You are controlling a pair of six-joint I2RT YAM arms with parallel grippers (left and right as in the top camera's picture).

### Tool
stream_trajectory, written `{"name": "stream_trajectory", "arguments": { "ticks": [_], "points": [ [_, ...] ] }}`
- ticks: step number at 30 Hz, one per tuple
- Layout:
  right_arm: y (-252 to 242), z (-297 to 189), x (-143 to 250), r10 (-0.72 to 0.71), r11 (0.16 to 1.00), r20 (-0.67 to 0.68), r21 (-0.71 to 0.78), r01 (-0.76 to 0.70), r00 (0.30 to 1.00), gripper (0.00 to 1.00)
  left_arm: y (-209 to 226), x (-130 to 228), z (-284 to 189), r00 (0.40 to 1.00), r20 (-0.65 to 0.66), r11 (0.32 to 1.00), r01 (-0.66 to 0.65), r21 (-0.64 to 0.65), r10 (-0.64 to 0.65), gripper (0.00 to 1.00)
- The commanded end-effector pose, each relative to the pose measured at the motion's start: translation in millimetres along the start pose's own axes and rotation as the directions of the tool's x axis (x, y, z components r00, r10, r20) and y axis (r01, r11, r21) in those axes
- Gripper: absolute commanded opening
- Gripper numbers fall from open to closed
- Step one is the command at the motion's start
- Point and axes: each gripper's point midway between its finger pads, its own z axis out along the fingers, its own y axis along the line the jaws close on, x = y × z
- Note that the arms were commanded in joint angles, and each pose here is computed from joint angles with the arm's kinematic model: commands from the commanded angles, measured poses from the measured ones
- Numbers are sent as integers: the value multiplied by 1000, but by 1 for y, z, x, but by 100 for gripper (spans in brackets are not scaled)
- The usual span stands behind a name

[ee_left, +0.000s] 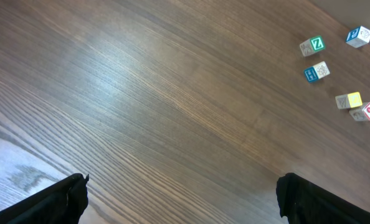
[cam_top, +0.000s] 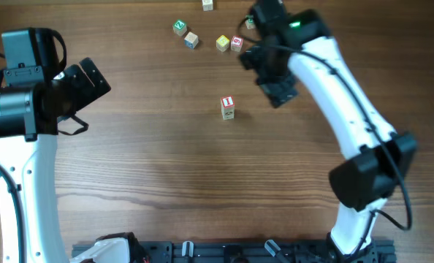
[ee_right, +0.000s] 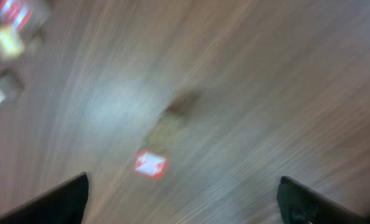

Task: Form a tower
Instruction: 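Open the right gripper and withdraw the right arm to the right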

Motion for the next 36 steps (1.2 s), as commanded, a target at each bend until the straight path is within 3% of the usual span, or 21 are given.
{"name": "stream_trajectory", "arguments": {
  "ticks": [1,2,4,13,16,22,29,32,36],
  "points": [
    [-38,-15,-54,65,994,86,81,-72,994,28,3,-1,-5,1000,15,1000,15,-1,-15,100],
    [-46,-6,-60,35,993,76,112,-44,997,14,3,-1,-5,1000,15,1000,15,-1,-15,100],
    [-47,19,-62,0,992,67,126,-8,998,6,3,-1,-5,1000,15,1000,15,-1,-15,100],
    [-24,162,-29,-41,988,-102,-153,26,994,5,3,-1,-5,1000,15,1000,15,-1,-15,100],
    [0,161,-31,-303,917,-20,-280,286,953,4,3,-1,-5,1000,15,1000,15,-1,-15,100],
    [20,163,-4,-432,840,-22,-374,393,902,5,3,-1,-5,1000,15,1000,15,-1,-15,100],
    [15,178,4,-415,856,-51,-360,371,909,5,3,-1,-5,1000,15,1000,15,-1,-15,100],
    [2,187,16,-336,896,-146,-356,267,931,4,3,-1,-5,1000,15,1000,15,-1,-15,100],
    [10,184,31,-374,865,-198,-426,264,906,4,3,-1,-5,1000,15,1000,15,-1,-15,100]
  ]
}}
